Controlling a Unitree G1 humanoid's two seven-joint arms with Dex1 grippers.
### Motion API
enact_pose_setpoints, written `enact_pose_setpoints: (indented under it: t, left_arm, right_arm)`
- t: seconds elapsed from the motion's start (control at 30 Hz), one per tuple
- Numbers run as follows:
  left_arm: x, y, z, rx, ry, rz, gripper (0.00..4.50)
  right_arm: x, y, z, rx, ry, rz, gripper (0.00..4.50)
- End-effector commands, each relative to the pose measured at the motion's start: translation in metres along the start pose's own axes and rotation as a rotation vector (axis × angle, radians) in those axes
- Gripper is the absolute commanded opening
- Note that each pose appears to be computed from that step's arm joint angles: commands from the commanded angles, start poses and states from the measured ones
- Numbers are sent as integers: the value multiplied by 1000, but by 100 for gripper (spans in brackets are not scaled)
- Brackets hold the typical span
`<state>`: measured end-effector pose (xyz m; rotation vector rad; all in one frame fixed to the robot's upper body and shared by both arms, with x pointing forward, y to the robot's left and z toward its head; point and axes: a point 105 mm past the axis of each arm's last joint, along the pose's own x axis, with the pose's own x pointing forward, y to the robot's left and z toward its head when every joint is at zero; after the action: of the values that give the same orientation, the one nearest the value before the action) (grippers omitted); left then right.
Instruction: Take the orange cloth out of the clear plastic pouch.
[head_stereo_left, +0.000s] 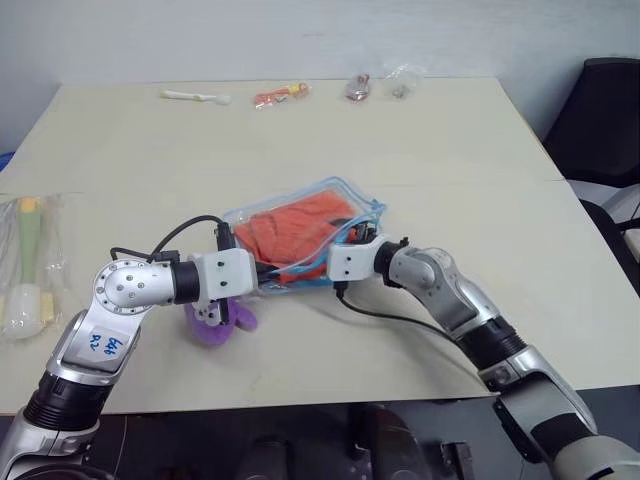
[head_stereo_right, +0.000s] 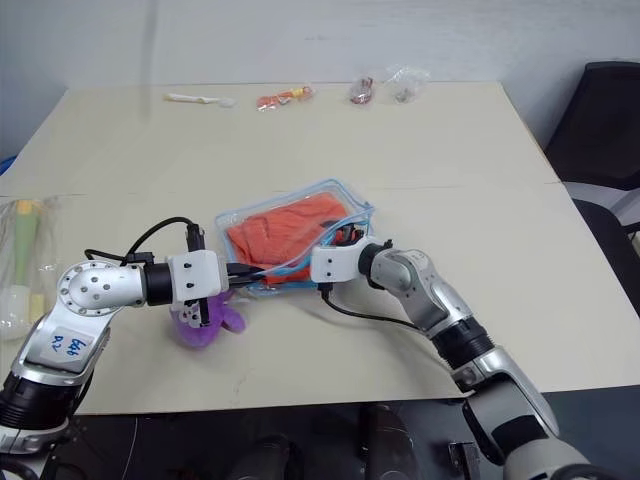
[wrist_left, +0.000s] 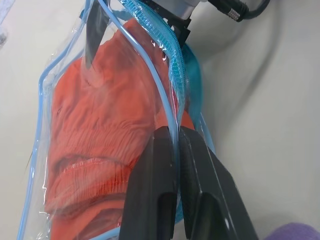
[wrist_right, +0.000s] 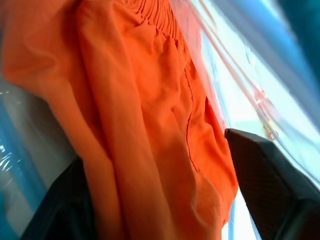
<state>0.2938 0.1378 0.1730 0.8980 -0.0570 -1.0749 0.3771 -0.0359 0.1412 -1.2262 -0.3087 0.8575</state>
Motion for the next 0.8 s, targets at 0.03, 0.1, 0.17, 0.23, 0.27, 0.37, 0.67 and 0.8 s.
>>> enact_pose_setpoints:
  t: [0.03, 0.1, 0.17, 0.23, 0.27, 0.37, 0.67, 0.8]
  left_arm:
    - [-2, 7, 6, 25, -18, 24, 19]
    - [-2, 8, 6, 25, -17, 29, 19]
    - [-2, 11, 6, 8, -21, 48, 19]
    - [-1, 15, 6, -21, -29, 70, 19]
    - [-1, 19, 6, -39, -28, 89, 19]
    - [3, 26, 1, -64, 4, 128, 19]
    - [21, 38, -18, -62, 117, 190, 19]
    - [28, 42, -22, -64, 132, 204, 19]
  right_arm:
    - [1, 17, -3, 16, 6, 65, 219]
    - [-1, 18, -4, 17, 5, 69, 146]
    - [-3, 18, -5, 24, 5, 73, 74]
    - [-5, 17, -5, 24, -1, 75, 4]
    - [-7, 16, -3, 25, -13, 76, 4]
    - [-15, 16, 11, 41, -94, 99, 4]
    - [-71, -1, 60, 71, -385, 155, 4]
    - [-101, 4, 70, 73, -479, 266, 4]
